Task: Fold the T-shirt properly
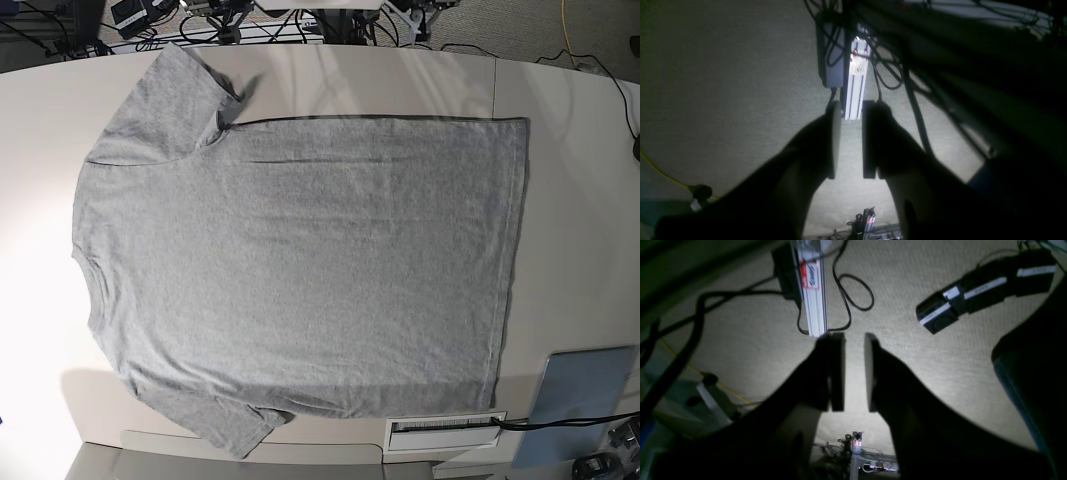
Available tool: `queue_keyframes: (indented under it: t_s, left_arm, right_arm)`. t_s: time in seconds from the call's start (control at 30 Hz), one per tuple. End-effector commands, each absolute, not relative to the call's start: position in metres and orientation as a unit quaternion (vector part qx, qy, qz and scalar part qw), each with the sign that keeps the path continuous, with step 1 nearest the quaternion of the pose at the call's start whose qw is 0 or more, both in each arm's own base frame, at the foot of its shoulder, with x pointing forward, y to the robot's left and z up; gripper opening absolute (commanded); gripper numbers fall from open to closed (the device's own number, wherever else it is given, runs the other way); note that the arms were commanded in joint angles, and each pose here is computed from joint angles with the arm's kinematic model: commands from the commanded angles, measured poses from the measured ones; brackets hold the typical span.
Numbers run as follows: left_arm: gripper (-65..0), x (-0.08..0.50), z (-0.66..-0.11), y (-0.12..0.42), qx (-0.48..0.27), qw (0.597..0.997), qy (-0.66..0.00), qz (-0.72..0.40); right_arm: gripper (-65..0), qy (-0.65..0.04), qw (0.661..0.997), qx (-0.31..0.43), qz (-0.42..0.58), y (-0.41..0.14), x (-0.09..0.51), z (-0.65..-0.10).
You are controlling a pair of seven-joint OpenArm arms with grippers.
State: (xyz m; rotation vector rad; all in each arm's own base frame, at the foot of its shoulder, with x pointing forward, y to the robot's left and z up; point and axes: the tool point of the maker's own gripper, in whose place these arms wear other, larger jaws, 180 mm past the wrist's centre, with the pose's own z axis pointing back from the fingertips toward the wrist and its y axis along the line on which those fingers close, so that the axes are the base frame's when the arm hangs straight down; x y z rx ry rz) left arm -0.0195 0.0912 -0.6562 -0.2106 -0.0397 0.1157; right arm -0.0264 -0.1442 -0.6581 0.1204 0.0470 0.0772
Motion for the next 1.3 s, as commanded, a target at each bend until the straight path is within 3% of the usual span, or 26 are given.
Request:
queue_keyframes:
  t_s: [0.0, 0.17, 0.4, 0.8, 1.03, 1.27]
  left_arm:
    - [-51.8, -0.024, -0.654, 0.091, -0.113, 0.992, -0.022, 0.054]
    - [-51.8, -0.036, -0.643, 0.091, -0.148, 0.988, -0.029, 0.038]
    - [-52.1, -0.055, -0.621, 0.123, -0.126, 0.988, -0.047, 0.081]
    - [-54.5, -0.053, -0.527, 0.159, -0.144, 0.979, -0.130, 0.069]
    - [-54.5, -0.004, -0.453, 0.197, -0.103, 0.971, -0.213, -0.038]
    - [-53.8, 0.056, -0.391, 0.194, -0.087, 0.933, -0.287, -0.200]
  right_arm:
    - [-53.9, 0.030, 0.997, 0.062, 0.034, -0.145, -0.034, -0.657]
    - [-53.9, 0.037, 0.997, 0.063, 0.035, -0.145, -0.057, -0.655]
    - [-53.9, 0.004, 0.997, 0.046, 0.062, -0.176, -0.080, -0.635]
    - [-53.9, -0.071, 0.985, 0.046, 0.151, -0.222, -0.074, -0.534]
    - [-53.9, -0.131, 0.971, 0.040, 0.195, -0.224, -0.041, -0.460]
    - [-53.9, -0.183, 0.950, 0.026, 0.251, -0.225, 0.010, -0.390]
